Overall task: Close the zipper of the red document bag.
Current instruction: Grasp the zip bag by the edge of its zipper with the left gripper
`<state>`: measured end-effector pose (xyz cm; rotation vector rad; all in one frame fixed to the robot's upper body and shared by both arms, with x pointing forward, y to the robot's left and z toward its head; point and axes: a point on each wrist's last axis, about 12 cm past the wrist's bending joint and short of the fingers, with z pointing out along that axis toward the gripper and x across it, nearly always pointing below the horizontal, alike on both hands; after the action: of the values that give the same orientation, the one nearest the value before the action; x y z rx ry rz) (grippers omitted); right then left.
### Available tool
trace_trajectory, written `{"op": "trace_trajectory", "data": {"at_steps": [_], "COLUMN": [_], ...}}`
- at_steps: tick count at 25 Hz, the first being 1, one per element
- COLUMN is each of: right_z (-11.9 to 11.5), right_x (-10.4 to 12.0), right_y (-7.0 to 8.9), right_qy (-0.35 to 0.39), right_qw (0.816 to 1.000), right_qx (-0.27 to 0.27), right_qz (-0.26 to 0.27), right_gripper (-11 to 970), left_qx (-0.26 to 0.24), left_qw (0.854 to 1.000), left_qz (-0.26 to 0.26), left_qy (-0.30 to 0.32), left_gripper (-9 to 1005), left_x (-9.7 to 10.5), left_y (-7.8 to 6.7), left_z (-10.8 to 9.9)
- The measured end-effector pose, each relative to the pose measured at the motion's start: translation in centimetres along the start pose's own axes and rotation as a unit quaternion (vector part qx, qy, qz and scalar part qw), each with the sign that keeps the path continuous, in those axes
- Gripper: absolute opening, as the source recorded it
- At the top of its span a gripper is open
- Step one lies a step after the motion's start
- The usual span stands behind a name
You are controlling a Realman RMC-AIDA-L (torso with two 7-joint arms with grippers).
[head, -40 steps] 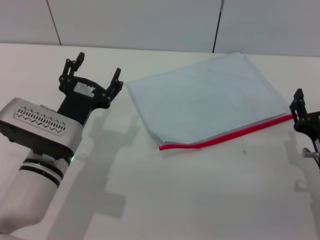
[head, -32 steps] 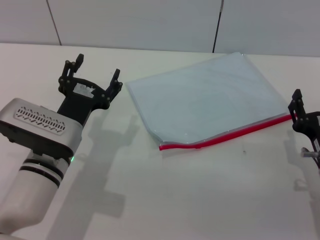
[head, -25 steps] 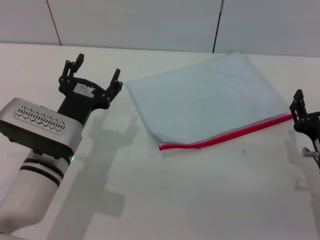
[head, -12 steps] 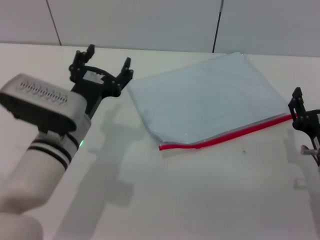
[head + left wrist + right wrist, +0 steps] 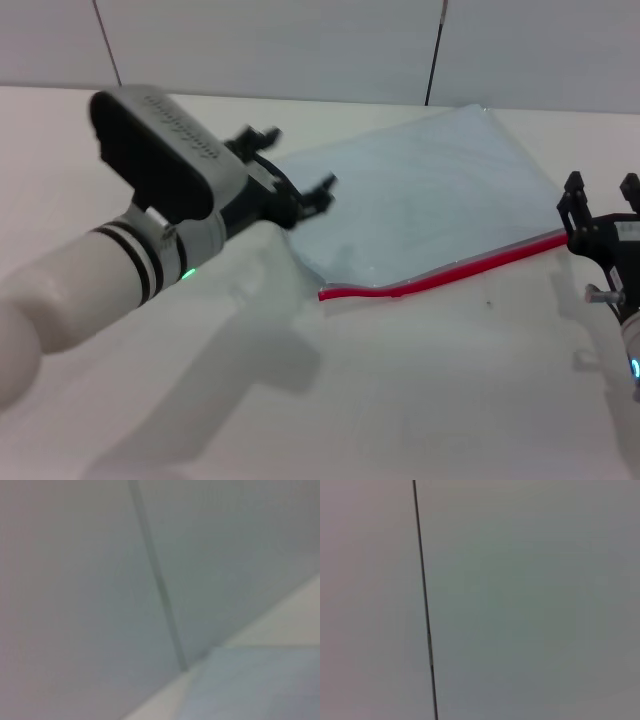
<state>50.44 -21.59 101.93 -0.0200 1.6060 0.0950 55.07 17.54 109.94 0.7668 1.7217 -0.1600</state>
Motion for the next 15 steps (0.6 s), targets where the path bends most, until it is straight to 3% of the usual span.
{"op": "trace_trajectory", "data": {"at_steps": [5,10,15], "right_z": [0.1,0.3,0.9], "right_x": [0.1,0.1,0.3], "right_y": [0.0,0.0,0.5], "right_qy": [0.005,0.008,0.026], "right_qw": [1.000,1.000,0.999], "right_qx": [-0.003,-0.005,-0.019], "right_qz": [-0.002,-0.004,-0.005], "right_gripper": [648,648,647], "left_qx": [0.084,0.127,0.152], "left_qw": [0.996,0.988,0.972], "left_qz": [0.009,0.056,0.096], "left_qy": [0.033,0.067,0.148], "left_gripper": [879,879,879], "left_x": [-1.2,-1.9,-2.4], "left_y": [0.0,0.0,0.5], "left_z": [-0.1,-0.1,0.2]}}
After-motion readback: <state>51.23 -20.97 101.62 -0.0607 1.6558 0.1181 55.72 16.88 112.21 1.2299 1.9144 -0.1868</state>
